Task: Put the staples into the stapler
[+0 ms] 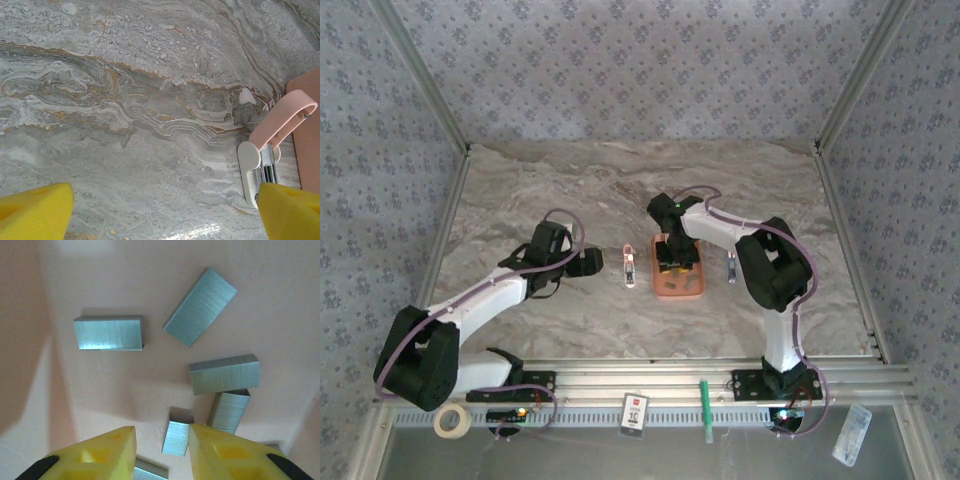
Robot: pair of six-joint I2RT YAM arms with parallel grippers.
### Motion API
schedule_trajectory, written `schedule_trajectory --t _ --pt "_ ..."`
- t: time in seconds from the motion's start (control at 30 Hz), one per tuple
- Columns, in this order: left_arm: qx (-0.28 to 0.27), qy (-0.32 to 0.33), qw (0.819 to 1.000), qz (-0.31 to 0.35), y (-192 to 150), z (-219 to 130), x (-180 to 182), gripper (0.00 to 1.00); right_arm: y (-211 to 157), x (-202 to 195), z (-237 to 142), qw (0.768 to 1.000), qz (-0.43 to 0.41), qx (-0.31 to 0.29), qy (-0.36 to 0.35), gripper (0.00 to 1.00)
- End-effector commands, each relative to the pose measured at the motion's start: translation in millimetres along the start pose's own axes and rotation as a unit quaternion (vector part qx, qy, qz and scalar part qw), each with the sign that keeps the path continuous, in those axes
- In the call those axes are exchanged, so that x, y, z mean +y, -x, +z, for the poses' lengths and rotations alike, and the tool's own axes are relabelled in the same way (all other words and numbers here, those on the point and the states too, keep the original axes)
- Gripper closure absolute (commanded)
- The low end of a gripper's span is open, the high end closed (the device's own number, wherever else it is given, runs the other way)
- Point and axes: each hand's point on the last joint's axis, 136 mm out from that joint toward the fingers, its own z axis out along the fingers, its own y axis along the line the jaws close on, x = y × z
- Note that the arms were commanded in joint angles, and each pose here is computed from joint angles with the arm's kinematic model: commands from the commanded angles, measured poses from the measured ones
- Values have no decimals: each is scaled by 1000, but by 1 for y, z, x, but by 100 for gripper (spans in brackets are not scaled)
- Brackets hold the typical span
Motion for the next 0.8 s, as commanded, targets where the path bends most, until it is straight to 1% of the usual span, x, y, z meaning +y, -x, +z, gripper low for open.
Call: schedule_trajectory --t 0.0,0.1,0.23,0.67,0.77 --pt "-8 -14 1000 -5 4 0 -4 6 1 -4 -20 1000 -2 -8 -13 64" --pt "-9 -16 1000 -6 4 0 -4 6 2 -8 -23 1000 -3 -9 -21 63" --pt "-8 -15 1000 -6 3 1 -4 6 4 -9 -19 1000 -6 -2 -23 62" --pt "-9 -18 1000 -7 1 2 -4 6 4 2 -2 1000 -7 16 6 60" --pt "-9 -19 1000 -8 1 2 -4 6 3 -2 0 1000 -5 20 0 60"
